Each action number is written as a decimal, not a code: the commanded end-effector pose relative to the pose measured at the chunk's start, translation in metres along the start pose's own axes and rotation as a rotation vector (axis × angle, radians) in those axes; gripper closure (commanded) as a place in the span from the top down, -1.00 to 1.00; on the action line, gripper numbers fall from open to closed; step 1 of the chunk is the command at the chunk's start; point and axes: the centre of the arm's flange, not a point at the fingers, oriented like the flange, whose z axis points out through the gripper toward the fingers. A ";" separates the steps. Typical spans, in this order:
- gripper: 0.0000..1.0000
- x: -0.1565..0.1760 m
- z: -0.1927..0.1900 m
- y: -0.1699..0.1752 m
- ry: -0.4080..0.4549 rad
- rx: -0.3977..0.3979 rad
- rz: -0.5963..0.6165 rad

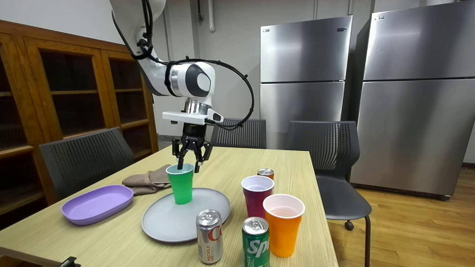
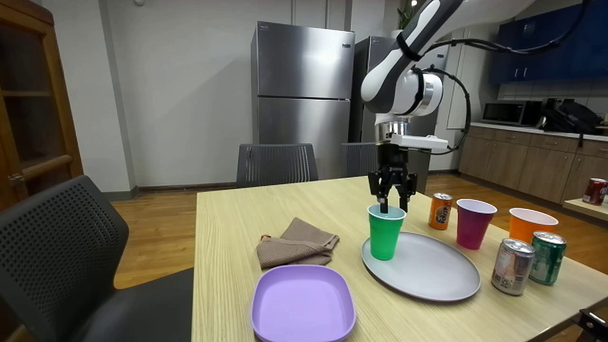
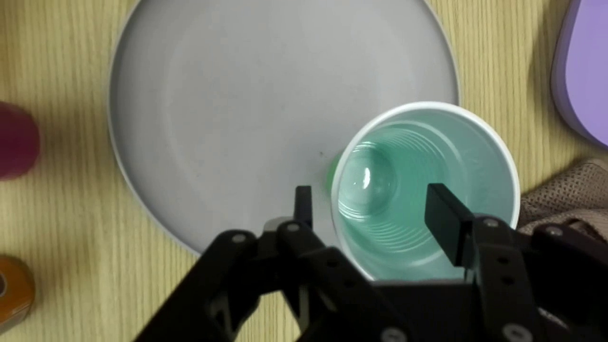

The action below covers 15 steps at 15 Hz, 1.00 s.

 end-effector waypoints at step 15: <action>1.00 -0.079 -0.053 0.045 0.119 0.005 0.223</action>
